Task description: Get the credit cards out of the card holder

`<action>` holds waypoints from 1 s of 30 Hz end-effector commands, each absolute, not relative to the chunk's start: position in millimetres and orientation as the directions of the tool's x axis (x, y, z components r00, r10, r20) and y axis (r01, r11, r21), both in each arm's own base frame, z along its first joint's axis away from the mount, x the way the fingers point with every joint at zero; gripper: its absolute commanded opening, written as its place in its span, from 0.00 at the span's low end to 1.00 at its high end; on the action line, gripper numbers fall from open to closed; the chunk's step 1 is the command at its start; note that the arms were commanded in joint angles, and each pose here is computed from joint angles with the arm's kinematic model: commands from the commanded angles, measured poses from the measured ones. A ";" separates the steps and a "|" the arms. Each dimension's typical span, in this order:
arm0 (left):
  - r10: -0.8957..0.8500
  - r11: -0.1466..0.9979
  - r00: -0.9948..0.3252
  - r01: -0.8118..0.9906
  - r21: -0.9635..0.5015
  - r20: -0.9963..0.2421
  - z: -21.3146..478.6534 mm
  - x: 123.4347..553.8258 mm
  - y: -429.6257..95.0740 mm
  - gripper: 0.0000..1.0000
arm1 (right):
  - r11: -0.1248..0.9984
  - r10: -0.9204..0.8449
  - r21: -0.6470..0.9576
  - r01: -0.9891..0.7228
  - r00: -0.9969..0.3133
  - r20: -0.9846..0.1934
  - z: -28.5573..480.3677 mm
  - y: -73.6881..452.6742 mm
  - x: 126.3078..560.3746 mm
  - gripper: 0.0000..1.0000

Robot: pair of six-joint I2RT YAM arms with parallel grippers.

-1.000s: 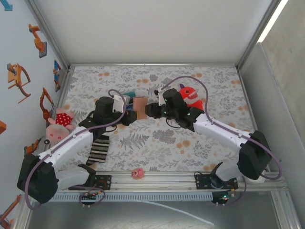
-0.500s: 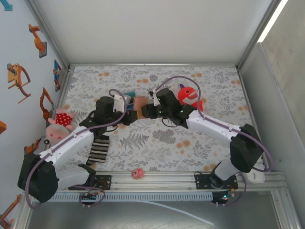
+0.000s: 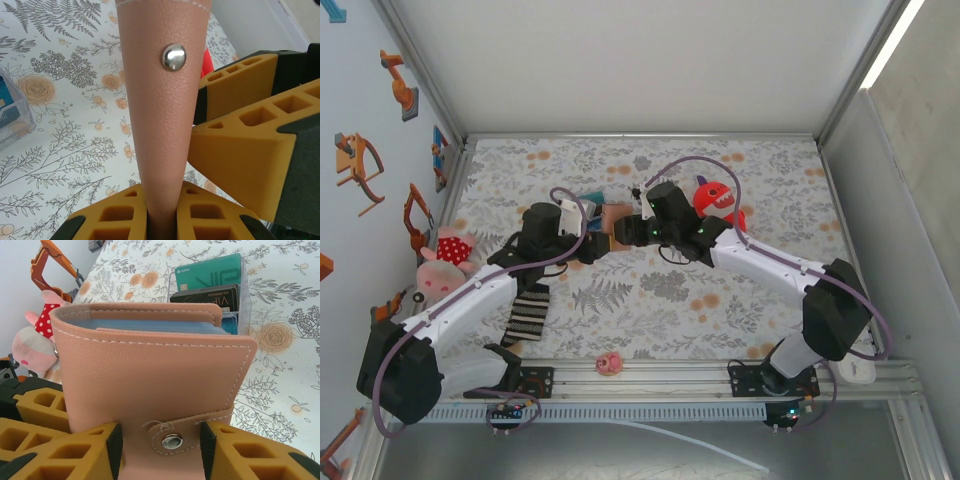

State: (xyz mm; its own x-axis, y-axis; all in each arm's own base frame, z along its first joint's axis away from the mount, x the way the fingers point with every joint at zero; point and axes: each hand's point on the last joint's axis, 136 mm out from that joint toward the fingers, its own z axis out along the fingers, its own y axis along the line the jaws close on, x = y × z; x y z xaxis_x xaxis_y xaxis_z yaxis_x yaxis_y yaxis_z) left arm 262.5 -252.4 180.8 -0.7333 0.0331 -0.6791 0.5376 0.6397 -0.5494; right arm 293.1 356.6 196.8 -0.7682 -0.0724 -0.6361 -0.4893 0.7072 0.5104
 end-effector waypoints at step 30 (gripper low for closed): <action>-0.016 0.609 -0.673 0.580 -0.541 -0.740 214.9 265.0 -255.7 0.10 | 0.788 -0.068 0.427 -0.443 -0.752 -0.655 192.6 335.1 298.2 0.05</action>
State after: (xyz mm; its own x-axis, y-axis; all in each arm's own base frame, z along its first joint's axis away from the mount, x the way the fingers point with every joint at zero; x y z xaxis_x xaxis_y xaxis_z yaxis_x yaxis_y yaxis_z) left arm 264.7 -248.5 184.3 -0.7258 0.0152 -0.6877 0.5254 0.6575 -0.5400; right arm 298.9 346.7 192.3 -0.7605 -0.0698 -0.6456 -0.4569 0.7640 0.4556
